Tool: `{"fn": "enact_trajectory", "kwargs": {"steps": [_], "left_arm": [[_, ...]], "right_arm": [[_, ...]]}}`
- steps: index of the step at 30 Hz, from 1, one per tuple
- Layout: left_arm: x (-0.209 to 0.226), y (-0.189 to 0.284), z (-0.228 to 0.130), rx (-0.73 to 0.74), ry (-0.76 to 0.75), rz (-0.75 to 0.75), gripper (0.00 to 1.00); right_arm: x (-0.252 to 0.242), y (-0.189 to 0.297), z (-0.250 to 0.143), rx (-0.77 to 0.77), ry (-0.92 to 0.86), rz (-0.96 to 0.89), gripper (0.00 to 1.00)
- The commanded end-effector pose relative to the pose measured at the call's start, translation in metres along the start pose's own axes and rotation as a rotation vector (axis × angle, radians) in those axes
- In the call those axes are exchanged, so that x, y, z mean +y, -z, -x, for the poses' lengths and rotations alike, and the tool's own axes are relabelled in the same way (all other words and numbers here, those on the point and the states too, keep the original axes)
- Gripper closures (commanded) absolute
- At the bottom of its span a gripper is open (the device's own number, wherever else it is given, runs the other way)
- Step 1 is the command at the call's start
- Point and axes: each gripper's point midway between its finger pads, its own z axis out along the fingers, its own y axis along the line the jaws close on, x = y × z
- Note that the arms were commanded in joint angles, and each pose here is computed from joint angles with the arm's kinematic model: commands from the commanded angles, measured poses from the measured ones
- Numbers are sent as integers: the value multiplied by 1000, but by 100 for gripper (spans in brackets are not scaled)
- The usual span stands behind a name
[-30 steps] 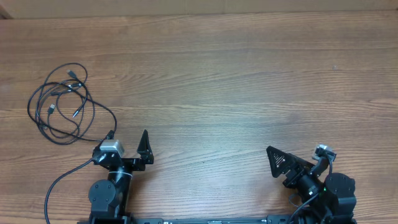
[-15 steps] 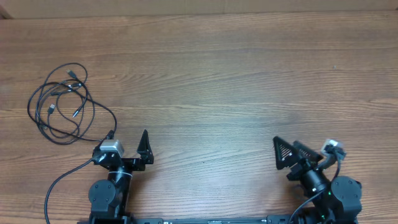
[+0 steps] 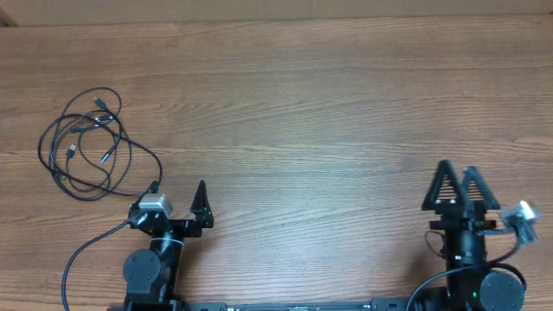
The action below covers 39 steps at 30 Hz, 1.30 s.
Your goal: Untangle cables
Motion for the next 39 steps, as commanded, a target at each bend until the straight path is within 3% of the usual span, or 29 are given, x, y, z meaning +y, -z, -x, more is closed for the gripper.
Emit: {"fn": "enact_trajectory", "kwargs": {"steps": [1, 9, 18, 39], "left_arm": [[-2, 0, -2, 8, -15, -10, 1], [-2, 0, -2, 8, -16, -10, 0], [-2, 0, -3, 9, -16, -10, 1], [-2, 0, -3, 9, -15, -10, 0]], "right_arm": [[-18, -1, 6, -93, -4, -56, 0], [-28, -4, -2, -164, -88, 1, 0], [-73, 2, -2, -282, -413, -144, 0], [-120, 8, -52, -122, -343, -368, 0]]}}
